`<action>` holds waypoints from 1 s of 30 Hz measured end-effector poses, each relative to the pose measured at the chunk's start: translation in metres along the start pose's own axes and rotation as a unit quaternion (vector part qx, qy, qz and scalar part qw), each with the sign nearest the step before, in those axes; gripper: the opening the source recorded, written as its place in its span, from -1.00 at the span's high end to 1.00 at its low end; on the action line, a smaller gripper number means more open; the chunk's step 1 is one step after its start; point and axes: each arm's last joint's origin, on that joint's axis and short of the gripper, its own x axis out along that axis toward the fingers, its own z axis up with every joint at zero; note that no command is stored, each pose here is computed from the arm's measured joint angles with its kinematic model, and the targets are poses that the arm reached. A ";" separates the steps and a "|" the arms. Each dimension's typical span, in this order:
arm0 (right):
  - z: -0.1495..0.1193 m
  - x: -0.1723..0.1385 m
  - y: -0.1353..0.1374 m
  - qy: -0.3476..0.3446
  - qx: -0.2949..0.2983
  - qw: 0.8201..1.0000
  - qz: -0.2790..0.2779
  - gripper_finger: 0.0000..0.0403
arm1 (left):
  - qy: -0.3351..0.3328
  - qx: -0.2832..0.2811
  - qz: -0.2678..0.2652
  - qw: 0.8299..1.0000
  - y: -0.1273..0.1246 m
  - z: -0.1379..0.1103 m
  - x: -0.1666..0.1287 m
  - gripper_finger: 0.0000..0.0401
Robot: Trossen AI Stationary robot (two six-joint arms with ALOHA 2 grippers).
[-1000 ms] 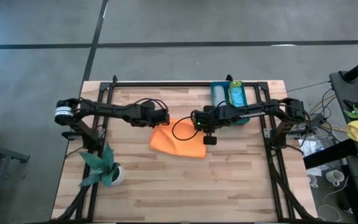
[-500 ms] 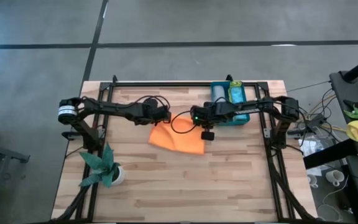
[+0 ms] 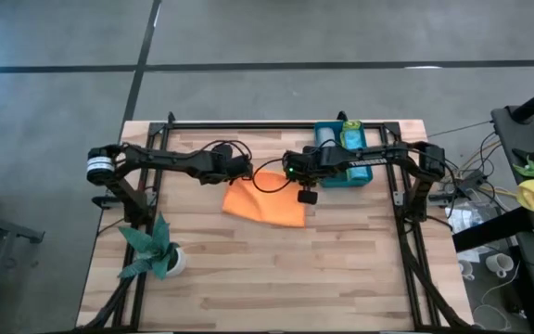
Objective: Roll microfiber towels into tight, uniform cylinder then place into a basket
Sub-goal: Roll the orange towel
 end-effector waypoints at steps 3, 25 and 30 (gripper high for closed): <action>-0.001 0.004 -0.003 0.006 0.004 1.000 -0.001 0.96 | -0.001 0.016 0.000 1.000 0.000 0.000 0.001 1.00; 0.005 -0.028 -0.018 -0.005 0.073 0.996 0.046 0.11 | 0.008 0.097 -0.036 0.995 0.015 0.015 -0.033 0.14; 0.008 -0.019 -0.004 -0.073 0.066 0.984 0.150 0.12 | -0.004 0.203 -0.180 0.962 -0.001 -0.004 -0.035 0.09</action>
